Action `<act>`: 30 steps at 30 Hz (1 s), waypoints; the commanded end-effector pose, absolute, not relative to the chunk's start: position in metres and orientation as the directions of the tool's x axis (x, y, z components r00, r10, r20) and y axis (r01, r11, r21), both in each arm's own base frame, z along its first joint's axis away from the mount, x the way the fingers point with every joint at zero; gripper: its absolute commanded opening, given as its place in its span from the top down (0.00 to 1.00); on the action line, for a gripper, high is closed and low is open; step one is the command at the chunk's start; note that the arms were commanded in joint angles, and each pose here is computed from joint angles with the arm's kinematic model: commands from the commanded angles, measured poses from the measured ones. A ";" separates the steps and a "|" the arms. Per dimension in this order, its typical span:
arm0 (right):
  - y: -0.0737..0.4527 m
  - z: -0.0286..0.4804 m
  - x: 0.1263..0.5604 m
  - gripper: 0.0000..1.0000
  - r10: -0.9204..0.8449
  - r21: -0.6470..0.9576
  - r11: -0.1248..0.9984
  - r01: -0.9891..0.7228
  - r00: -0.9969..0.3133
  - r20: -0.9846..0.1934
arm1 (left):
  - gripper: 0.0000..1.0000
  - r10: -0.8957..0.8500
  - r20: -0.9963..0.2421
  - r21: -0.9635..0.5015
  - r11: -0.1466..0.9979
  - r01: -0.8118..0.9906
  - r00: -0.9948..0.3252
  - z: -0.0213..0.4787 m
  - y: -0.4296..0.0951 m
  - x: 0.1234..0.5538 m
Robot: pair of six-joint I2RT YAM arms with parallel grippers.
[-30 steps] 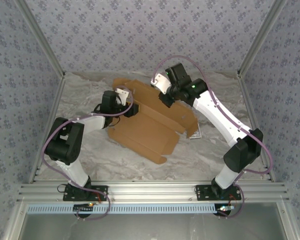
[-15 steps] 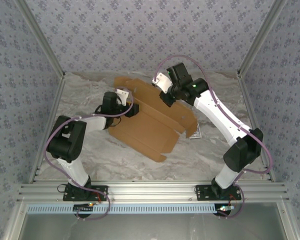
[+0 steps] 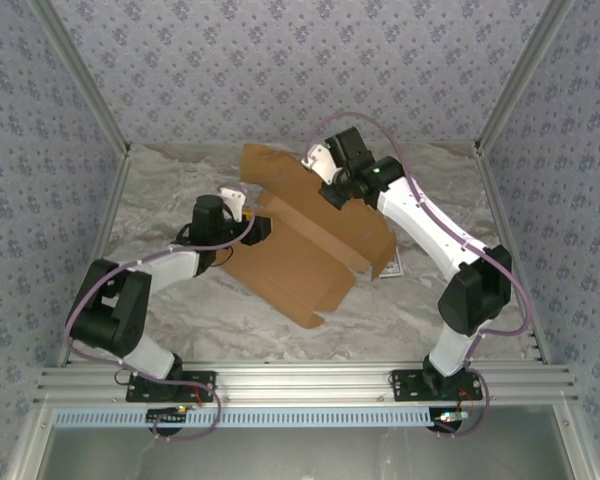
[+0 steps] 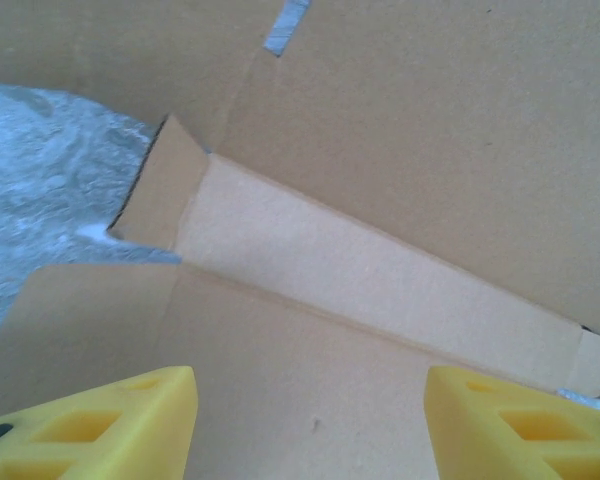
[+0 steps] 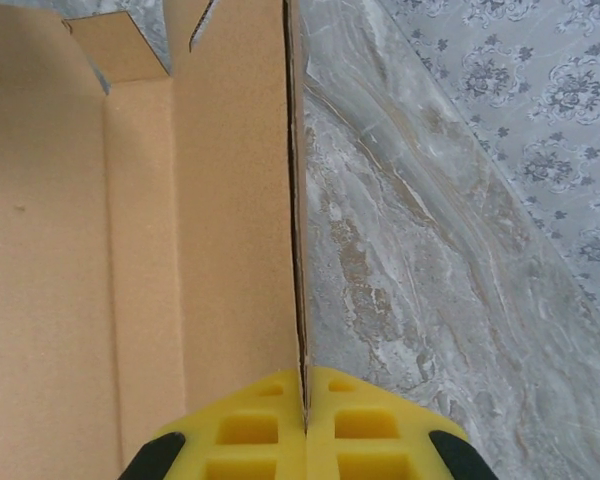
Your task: Fold the paper box
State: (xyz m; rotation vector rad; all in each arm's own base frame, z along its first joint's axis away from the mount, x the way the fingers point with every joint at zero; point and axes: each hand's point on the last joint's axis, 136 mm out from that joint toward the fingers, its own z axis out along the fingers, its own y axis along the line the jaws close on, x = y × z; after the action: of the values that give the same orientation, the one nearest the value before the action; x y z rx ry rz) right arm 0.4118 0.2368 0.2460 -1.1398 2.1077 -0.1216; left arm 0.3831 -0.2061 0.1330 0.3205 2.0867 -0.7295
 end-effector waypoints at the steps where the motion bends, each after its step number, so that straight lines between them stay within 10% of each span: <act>1: 0.239 0.253 0.422 1.00 -0.801 -0.479 0.559 -0.677 -0.291 -0.523 | 0.38 -0.099 -0.806 -0.373 0.851 0.370 -0.584 0.137 -0.180 0.382; 30: 0.281 0.238 0.458 1.00 -0.960 -0.888 0.091 -0.451 0.199 -0.199 | 0.28 -0.519 -0.724 -0.490 0.850 -0.191 -0.454 0.148 -0.015 0.398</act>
State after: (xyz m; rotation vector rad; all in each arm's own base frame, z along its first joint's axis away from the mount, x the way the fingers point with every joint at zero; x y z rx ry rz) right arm 0.4555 0.2740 0.2187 -1.4809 1.5693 -0.6280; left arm 0.3870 -0.0219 0.1303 -0.4902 2.0670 -0.4225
